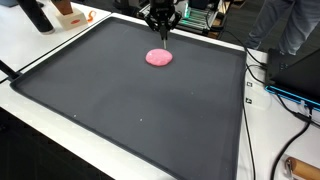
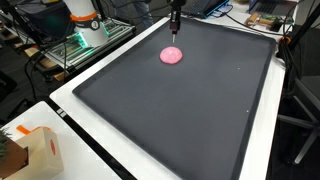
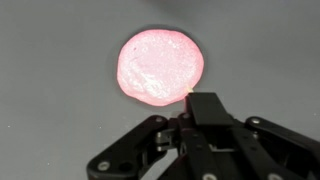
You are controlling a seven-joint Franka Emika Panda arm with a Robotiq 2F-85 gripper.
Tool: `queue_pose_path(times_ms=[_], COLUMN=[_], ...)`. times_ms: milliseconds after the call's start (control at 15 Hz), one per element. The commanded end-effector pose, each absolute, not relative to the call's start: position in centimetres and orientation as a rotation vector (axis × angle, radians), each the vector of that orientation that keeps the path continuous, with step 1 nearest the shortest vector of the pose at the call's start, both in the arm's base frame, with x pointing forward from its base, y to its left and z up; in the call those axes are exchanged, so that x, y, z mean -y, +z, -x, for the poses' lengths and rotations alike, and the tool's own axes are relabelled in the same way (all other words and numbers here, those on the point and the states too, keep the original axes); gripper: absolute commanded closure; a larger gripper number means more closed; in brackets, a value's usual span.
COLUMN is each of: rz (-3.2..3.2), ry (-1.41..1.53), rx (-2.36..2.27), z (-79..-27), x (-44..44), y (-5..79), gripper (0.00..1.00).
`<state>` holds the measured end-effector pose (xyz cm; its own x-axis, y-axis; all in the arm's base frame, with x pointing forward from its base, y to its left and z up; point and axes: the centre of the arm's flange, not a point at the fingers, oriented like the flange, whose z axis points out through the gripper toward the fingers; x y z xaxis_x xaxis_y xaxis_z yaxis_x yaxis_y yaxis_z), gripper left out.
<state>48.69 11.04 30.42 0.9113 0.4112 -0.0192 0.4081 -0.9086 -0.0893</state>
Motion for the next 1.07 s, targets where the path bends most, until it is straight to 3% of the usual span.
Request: queue_pose_path(times_ms=[0,1000], rz=[2.959,2.979], ry=[0.04,0.023], rx=[0.664,0.68], z=[-48.4,-48.7], x=[-10.4,-10.3], y=[28.5,25.0], gripper=[0.97,0.97])
